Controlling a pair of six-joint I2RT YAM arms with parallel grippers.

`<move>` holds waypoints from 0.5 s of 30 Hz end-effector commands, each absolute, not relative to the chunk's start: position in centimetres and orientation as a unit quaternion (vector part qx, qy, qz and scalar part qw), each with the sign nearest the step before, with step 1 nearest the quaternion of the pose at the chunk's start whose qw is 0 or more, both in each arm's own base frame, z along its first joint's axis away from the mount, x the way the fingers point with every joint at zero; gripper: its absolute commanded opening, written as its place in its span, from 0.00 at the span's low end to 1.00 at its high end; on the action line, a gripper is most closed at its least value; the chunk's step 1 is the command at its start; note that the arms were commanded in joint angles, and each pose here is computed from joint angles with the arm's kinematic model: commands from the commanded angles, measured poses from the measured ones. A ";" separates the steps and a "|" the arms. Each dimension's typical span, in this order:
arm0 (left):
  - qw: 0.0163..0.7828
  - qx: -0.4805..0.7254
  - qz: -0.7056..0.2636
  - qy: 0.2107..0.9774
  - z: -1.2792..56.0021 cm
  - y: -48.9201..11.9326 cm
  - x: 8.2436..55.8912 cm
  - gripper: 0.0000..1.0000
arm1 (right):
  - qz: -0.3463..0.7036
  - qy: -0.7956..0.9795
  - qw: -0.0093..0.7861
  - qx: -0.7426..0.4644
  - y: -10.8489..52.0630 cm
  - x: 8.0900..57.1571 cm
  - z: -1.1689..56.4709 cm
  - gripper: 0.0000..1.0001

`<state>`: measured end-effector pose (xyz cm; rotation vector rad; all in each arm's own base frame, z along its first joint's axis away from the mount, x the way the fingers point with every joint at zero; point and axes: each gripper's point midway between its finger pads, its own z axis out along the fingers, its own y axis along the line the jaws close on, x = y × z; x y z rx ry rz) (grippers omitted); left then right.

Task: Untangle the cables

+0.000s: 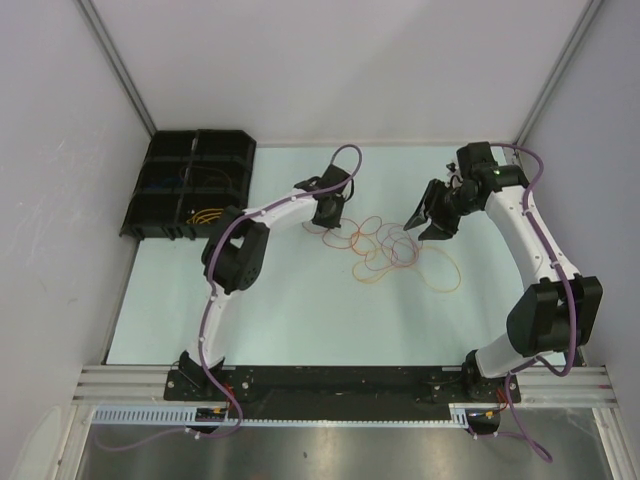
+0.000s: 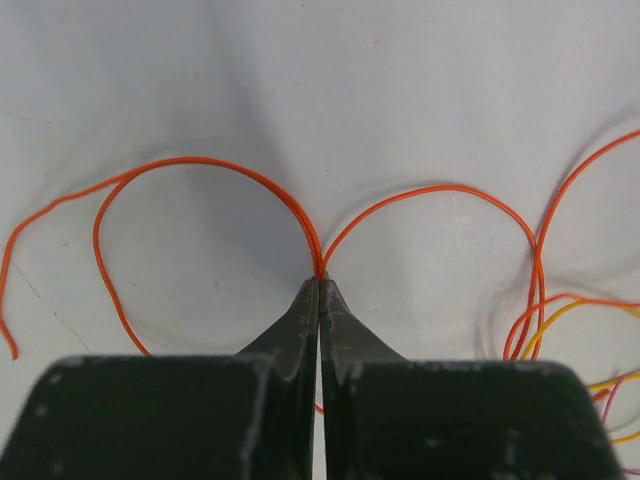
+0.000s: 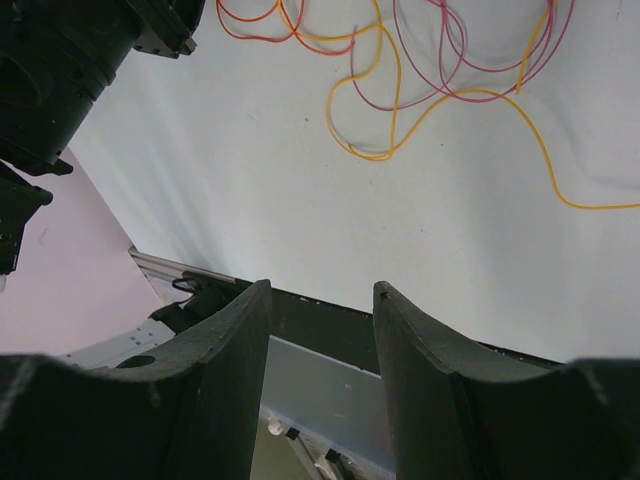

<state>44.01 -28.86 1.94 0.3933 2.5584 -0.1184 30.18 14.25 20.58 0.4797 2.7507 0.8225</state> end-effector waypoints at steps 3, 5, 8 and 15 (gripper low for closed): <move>0.240 0.130 -0.030 0.962 1.8 -27.4 41.6 0.00 | 0.288 0.936 0.131 0.153 15.0 31.0 21.8 0.50; 0.258 0.108 -0.052 0.959 4.0 -28.2 42.1 0.00 | 0.291 0.936 0.131 0.151 15.3 31.1 21.7 0.50; 0.274 0.084 -0.088 0.954 7.8 -29.7 42.9 0.00 | 0.298 0.935 0.129 0.143 16.1 31.1 21.7 0.50; 0.310 0.049 -0.127 0.941 15.3 -29.9 43.2 0.00 | 0.312 0.932 0.133 0.124 17.5 31.1 21.9 0.50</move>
